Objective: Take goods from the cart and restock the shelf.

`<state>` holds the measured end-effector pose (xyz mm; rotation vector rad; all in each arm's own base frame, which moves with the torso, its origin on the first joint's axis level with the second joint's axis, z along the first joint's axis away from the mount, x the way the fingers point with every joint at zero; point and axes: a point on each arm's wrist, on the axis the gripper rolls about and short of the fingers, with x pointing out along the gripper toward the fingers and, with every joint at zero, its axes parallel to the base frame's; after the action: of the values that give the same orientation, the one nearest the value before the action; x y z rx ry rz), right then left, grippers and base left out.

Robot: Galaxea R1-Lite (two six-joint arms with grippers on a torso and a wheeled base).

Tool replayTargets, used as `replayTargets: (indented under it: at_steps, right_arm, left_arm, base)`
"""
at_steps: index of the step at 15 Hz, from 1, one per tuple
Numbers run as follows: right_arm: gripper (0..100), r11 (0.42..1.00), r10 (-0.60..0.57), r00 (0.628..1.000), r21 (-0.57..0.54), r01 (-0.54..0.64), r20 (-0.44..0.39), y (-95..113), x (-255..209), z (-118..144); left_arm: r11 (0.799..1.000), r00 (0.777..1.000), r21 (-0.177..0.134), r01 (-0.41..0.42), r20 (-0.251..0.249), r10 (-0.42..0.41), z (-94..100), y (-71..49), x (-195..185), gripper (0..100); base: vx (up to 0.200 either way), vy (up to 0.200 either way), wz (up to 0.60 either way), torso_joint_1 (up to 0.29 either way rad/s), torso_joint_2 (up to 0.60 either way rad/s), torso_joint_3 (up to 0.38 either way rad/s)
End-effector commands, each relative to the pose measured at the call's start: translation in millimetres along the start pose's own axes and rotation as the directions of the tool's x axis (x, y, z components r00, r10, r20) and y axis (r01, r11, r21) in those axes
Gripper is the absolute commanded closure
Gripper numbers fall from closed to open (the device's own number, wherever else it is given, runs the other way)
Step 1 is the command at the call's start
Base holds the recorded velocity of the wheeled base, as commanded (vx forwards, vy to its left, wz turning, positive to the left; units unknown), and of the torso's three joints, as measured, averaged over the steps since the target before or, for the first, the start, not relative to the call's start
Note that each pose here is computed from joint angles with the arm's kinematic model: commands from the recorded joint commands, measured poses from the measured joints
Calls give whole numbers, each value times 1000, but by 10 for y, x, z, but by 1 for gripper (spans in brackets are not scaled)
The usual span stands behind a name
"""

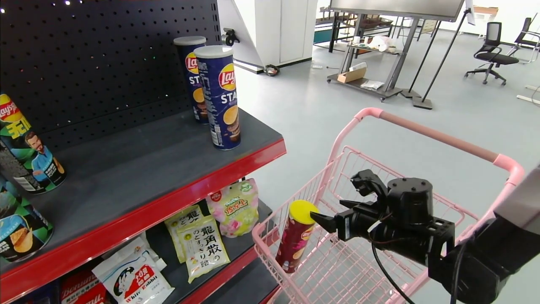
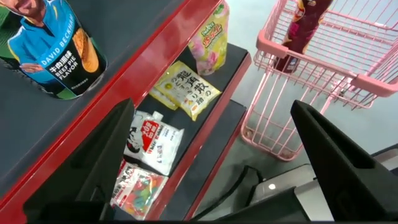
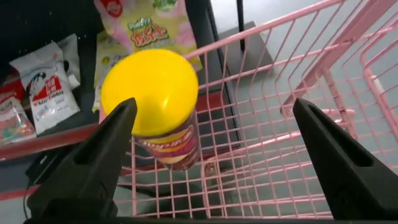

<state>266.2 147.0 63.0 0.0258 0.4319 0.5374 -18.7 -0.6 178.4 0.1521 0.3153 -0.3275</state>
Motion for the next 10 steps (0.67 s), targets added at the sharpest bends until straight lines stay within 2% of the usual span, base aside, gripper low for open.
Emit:
replayTargets:
  at_steps: [1, 4, 7, 10]
  right_arm:
    - [0, 1000, 3, 999, -4, -3, -33, 39, 45, -87]
    - [0, 1000, 20, 999, -5, -20, -31, 93, 25, -82]
    - [0, 996, 93, 995, 10, -93, -35, 380, 49, -103]
    - [0, 997, 70, 997, 14, -70, -39, 338, 68, -116]
  left_arm:
    - [1000, 1000, -2, 2, -11, -2, -21, -1, 13, 0]
    - [1000, 1000, -4, 4, -22, -4, -22, 1, 30, 0]
    - [1000, 1000, -6, 4, -25, -4, -36, 0, 36, 0]
    - [1000, 1000, -6, 5, -26, -5, -55, -3, 35, 0]
  base:
    - [0, 0, 0, 0, 0, 0]
    - [0, 0, 0, 0, 0, 0]
    - [0, 0, 0, 0, 0, 0]
    - [0, 0, 0, 0, 0, 0]
